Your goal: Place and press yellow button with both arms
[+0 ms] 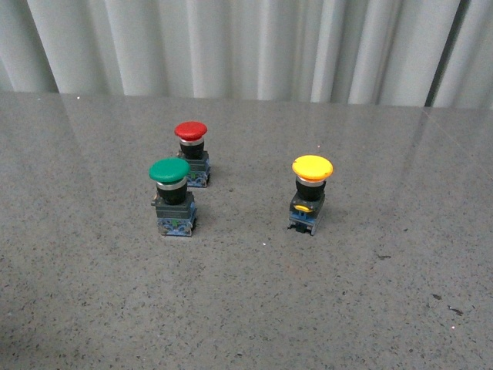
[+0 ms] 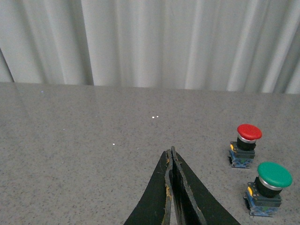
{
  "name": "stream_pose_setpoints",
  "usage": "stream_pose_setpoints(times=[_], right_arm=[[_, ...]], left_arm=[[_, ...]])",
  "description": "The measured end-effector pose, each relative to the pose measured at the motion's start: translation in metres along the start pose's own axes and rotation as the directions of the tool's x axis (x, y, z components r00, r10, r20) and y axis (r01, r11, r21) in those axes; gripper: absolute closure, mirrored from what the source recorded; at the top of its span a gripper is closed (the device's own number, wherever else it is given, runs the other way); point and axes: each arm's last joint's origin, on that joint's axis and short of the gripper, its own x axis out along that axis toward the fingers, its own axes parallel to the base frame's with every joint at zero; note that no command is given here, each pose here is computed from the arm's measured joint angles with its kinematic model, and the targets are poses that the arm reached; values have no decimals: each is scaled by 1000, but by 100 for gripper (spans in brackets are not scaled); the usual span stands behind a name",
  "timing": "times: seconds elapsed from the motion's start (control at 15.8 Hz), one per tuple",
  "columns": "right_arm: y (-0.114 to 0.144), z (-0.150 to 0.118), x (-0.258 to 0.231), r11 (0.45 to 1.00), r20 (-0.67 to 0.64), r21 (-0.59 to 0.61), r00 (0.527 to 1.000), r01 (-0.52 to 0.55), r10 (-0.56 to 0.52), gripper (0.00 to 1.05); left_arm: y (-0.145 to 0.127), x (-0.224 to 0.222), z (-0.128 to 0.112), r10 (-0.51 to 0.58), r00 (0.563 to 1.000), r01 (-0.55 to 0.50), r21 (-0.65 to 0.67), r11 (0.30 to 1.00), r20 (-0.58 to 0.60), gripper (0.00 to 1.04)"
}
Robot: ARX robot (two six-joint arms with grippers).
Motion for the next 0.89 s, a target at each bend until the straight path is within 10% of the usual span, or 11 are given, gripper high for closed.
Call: stream_pose_setpoints(times=[0.89], right_arm=[[0, 0, 0, 1000, 0, 0, 1000, 0, 0, 7]], left_arm=[[19, -47, -37, -5, 1000, 5, -3, 1000, 12, 101]])
